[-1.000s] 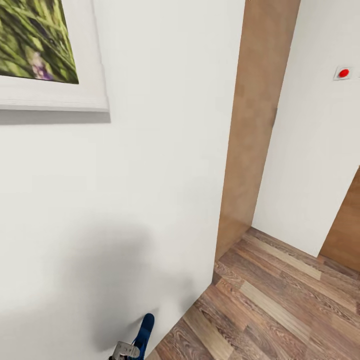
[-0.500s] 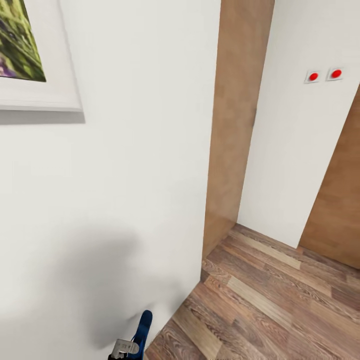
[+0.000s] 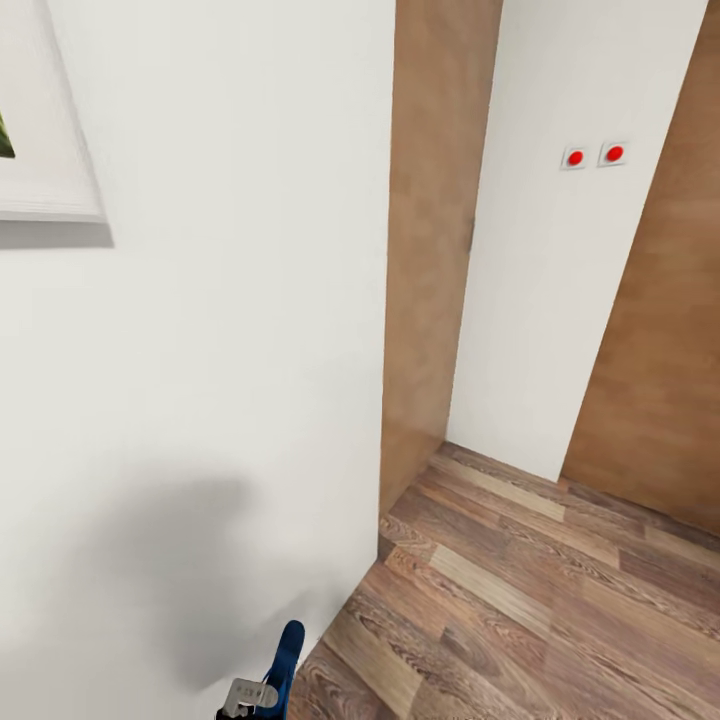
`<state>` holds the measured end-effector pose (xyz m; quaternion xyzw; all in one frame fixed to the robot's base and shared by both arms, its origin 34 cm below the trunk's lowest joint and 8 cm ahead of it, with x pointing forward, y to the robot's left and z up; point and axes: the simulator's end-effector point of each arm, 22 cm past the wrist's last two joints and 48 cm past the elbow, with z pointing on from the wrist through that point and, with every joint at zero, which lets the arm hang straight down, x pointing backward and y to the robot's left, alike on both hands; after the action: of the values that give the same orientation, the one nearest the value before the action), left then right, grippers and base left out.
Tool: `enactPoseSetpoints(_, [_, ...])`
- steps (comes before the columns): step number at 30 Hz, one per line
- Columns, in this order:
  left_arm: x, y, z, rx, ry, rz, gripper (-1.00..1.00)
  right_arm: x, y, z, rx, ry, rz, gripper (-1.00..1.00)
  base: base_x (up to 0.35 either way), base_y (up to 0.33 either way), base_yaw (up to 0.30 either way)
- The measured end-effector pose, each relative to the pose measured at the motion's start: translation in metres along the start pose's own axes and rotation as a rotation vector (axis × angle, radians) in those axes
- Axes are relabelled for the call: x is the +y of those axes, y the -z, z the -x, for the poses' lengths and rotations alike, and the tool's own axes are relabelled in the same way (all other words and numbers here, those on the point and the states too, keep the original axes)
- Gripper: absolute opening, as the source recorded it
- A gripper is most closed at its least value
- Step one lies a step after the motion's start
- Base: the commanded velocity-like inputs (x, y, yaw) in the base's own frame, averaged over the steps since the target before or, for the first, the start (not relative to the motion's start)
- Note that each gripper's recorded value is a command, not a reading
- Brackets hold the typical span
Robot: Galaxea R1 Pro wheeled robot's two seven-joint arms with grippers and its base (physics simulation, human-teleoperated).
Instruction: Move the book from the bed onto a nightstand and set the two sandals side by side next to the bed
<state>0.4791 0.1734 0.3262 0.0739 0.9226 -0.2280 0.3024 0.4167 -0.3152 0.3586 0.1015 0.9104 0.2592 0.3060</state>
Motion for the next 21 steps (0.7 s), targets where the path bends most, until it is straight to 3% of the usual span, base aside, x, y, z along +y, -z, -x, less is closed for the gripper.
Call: enactPoseSetpoints(21, [-0.0002, 0.0, 0.0, 0.0, 0.0, -0.001, -1.0, -0.0001, 0.0001, 0.0001, 0.0, -0.001, 0.0, 1.0, 0.0, 0.0, -0.202])
